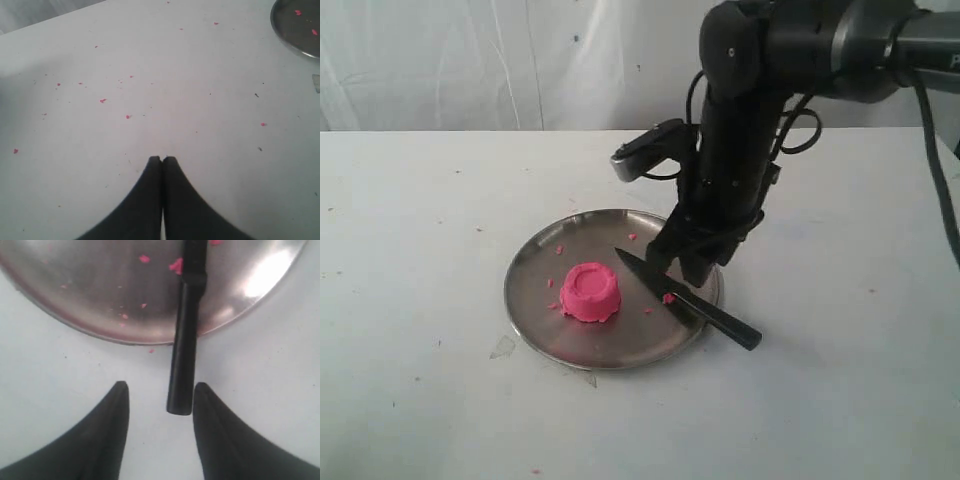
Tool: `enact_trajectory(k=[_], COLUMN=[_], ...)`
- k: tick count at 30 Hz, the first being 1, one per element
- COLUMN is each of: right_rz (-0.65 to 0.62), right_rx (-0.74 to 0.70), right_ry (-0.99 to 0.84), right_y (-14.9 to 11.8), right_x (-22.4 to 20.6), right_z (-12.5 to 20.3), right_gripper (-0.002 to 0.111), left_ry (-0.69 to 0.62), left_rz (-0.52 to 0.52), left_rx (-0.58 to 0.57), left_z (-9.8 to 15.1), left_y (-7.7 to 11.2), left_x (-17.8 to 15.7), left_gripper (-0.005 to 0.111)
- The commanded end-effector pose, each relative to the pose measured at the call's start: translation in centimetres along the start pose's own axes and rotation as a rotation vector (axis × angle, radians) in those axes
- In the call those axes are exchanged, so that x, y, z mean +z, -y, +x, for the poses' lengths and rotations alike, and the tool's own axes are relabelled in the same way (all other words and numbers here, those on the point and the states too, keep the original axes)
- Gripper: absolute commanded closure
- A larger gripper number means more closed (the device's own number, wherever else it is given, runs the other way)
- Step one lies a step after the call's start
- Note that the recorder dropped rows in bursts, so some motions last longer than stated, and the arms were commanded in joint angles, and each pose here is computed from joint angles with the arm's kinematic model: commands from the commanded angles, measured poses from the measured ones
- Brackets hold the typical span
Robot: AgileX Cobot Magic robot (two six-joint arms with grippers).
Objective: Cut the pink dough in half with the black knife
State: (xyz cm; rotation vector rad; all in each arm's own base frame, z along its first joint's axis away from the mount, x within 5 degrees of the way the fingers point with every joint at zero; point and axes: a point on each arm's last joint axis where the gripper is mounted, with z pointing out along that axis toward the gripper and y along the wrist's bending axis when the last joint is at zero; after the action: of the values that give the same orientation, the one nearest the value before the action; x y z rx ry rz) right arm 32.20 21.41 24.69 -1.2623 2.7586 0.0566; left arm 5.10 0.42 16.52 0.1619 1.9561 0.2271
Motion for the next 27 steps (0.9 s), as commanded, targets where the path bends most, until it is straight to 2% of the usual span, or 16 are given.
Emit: enact_trajectory(k=[1,4,6,11,17,27], right_rz=[0.257,0.632,0.742,0.694,0.685,0.673], right_rx=[-0.142,-0.213,-0.252,-0.267,-0.268,-0.264], right_ry=[-0.020,0.001,0.008,-0.080,-0.196,-0.217], right_y=[-5.2,-7.1,-8.0,-8.7,-8.7,-8.8], right_x=[-1.3,-1.3,-0.6,2.1,5.5,9.8], right_z=[-0.4,-0.6,-0.5,0.8,2.6,2.8], right_gripper=[0.069,0.069,0.069,0.067,0.051,0.051], left_ry=[0.001,0.001,0.001,0.001,0.001,0.001], left_rz=[0.000,0.000,0.000,0.000,0.000,0.000], left_rx=[-0.006,-0.006,-0.006,-0.006,-0.006,-0.006], left_z=[0.1,0.1,0.1,0.1,0.1,0.1], left_y=[0.0,0.0,0.0,0.0,0.0,0.0], left_x=[0.0,0.0,0.0,0.0,0.0,0.0], left_gripper=[0.107,0.107,0.107,0.107,0.107,0.107])
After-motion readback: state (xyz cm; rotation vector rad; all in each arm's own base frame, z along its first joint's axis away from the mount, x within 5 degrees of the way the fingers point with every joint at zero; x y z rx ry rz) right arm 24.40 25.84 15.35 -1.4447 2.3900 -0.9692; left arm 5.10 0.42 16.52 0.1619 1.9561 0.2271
